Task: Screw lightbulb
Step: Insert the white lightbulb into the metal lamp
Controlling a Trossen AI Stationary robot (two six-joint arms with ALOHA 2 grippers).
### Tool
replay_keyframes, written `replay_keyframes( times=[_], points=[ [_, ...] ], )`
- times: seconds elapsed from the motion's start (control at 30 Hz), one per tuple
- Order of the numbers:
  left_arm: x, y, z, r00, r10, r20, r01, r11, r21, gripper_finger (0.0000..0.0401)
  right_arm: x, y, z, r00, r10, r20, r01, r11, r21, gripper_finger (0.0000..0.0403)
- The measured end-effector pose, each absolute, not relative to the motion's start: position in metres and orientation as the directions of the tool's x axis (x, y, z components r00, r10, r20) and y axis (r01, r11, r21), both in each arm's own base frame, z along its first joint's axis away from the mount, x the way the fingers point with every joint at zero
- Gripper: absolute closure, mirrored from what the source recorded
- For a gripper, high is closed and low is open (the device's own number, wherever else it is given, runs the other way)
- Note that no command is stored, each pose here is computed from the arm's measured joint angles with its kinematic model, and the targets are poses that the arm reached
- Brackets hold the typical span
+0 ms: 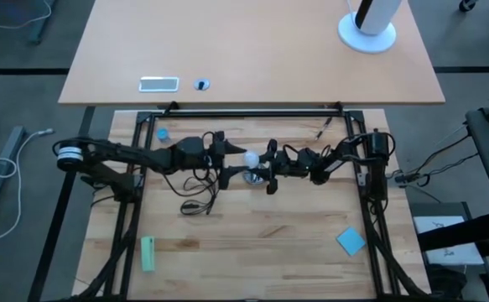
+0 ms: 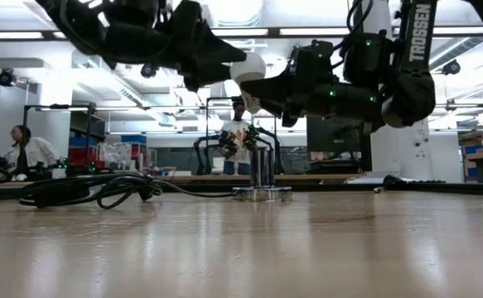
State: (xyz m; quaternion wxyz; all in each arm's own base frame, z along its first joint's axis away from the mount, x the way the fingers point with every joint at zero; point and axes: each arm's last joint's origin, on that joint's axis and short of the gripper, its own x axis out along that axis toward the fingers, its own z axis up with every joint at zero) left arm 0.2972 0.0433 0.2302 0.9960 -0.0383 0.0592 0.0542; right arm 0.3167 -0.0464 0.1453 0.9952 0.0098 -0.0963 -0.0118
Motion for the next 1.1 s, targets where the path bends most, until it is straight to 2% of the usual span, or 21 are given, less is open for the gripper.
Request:
replay_keyframes(
  times=[0.17, 0.57, 0.87, 1.1],
  points=[
    [0.304, 0.044, 0.219, 0.992, 0.104, -0.070, -0.111, 0.988, -0.105, 0.0117, 0.317, -0.046, 0.146, 0.980, -0.046, 0.193, 0.041, 0.999, 0.029, 0.0266],
    [0.315, 0.045, 0.211, 0.994, 0.108, -0.021, -0.110, 0.989, -0.104, 0.0136, 0.316, -0.046, 0.144, 0.982, -0.073, 0.176, 0.067, 0.997, 0.040, 0.0258],
    [0.318, 0.048, 0.196, 0.983, 0.172, -0.061, -0.178, 0.978, -0.111, 0.0143, 0.313, -0.047, 0.137, 0.990, -0.115, 0.083, 0.109, 0.991, 0.071, 0.0263],
    [0.321, 0.050, 0.191, 0.979, 0.198, -0.047, -0.203, 0.972, -0.122, 0.0141, 0.300, -0.048, 0.150, 0.978, -0.206, -0.041, 0.207, 0.978, 0.030, 0.0261]
  ],
)
